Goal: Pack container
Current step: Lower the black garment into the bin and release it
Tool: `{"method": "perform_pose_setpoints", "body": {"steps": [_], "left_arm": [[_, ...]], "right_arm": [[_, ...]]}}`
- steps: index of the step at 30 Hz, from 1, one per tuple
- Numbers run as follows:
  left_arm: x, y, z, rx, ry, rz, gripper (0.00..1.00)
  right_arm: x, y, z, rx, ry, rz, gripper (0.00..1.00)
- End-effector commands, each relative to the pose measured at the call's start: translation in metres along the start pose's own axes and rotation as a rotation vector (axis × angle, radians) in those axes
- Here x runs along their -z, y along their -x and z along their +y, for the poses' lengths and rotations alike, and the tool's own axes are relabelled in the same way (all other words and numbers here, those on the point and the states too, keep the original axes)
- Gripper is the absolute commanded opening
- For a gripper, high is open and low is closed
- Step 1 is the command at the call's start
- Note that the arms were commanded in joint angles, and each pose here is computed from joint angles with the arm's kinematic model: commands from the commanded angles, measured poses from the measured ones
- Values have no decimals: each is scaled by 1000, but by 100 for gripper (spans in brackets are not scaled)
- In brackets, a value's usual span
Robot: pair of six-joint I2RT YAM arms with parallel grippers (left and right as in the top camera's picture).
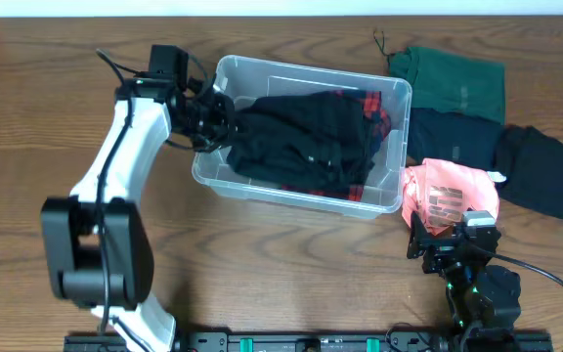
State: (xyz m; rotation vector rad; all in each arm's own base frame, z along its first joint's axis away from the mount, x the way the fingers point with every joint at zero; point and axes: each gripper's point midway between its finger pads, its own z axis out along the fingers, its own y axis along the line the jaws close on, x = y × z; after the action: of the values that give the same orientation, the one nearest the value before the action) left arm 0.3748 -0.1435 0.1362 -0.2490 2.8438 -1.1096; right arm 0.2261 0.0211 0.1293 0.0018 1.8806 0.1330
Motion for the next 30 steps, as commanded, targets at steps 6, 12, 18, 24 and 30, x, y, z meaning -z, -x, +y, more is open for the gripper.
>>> {"method": "perform_pose_setpoints", "body": {"steps": [6, 12, 18, 24, 30], "left_arm": [[74, -29, 63, -152, 602, -86, 25], [82, -27, 69, -186, 667, -100, 98], [87, -20, 56, -207, 636, -146, 98], [84, -19, 2, -318, 475, -213, 99], [63, -25, -5, -433, 591, -186, 76]], "right_arm": [[0, 0, 0, -7, 0, -4, 99], [0, 0, 0, -7, 0, -4, 99], [0, 0, 0, -7, 0, -4, 99], [0, 0, 0, -7, 0, -4, 99], [0, 0, 0, -7, 0, -4, 99]]}}
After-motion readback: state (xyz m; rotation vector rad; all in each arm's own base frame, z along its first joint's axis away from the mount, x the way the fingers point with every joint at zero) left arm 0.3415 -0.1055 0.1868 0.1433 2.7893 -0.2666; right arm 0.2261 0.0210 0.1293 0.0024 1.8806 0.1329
